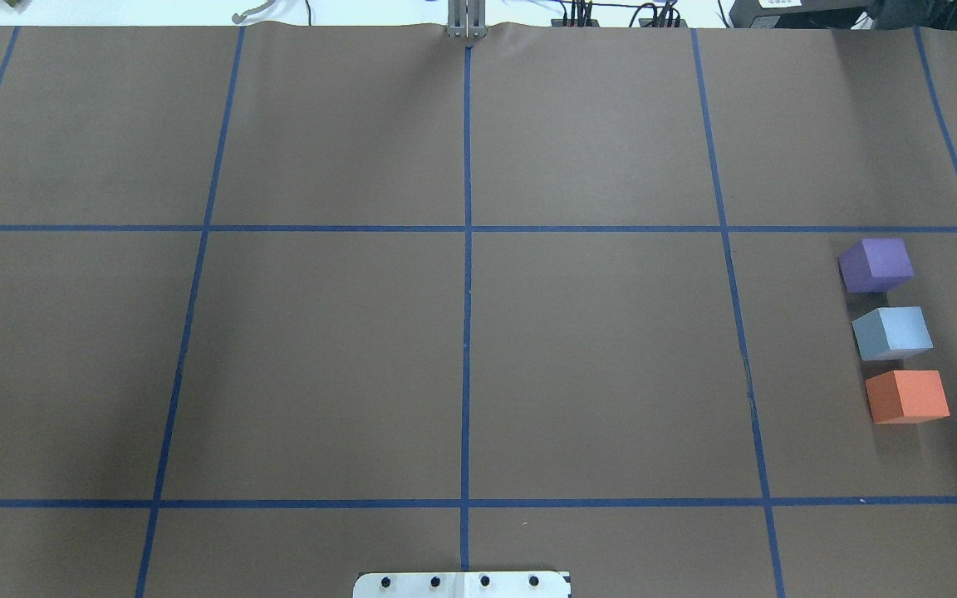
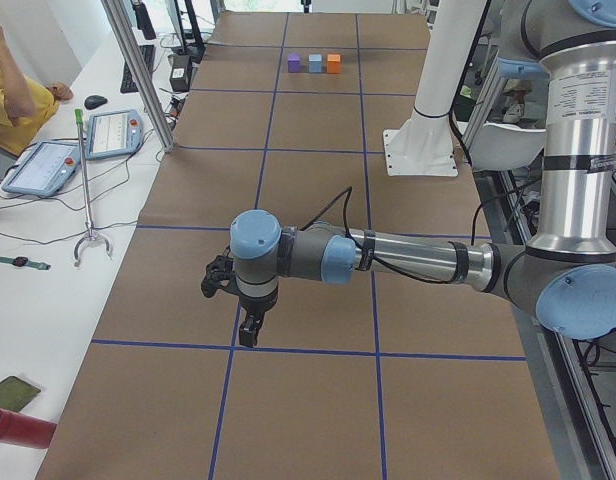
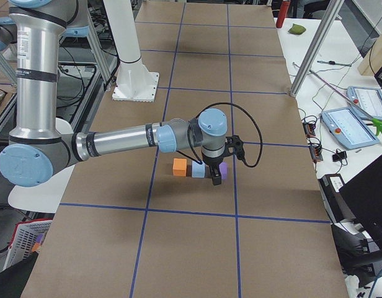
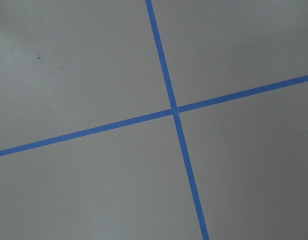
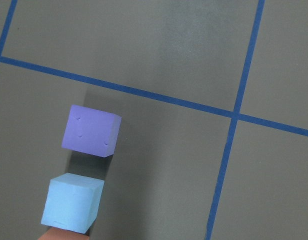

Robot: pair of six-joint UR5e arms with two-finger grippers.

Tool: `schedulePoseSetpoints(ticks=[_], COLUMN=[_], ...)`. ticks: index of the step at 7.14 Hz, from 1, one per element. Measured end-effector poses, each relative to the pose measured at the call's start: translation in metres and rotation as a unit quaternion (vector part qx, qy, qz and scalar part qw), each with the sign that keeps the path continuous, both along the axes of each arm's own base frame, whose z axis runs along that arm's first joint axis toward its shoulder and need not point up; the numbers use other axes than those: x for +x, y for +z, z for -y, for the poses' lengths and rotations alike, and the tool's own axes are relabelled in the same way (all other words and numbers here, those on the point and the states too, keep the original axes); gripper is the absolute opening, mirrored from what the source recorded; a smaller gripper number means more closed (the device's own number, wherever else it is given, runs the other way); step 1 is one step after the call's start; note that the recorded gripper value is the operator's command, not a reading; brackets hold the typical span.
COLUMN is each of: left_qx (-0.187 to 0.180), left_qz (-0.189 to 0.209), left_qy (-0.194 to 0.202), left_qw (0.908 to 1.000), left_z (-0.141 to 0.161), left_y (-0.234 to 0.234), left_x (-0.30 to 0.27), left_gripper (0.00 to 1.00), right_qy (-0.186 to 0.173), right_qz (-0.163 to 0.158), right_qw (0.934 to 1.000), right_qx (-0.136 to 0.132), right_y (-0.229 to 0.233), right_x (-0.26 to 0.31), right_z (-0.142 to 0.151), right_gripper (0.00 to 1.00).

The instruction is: Place blue block between orange and purple blocks

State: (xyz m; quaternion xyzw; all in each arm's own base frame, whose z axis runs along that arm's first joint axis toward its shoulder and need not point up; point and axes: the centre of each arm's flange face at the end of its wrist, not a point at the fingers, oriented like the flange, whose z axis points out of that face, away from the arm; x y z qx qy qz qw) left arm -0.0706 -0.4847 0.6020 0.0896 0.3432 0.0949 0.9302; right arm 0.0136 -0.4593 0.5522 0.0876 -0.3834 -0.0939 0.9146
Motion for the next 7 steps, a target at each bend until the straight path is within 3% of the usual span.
schedulePoseSetpoints(ticks=[7], left_qx=[0.009], left_qz=[-0.001], left_qy=[0.000], left_qw=[1.0000], left_z=[-0.0015], left_y=[-0.0082], left_x=[0.0003], left_gripper=[1.00], right_qy=[-0.003], right_qz=[0.016], right_qw=[0.9998], right_qx=[0.008], right_y=[-0.0095], right_x=[-0.0021], right_z=[0.0004], right_gripper=[1.00])
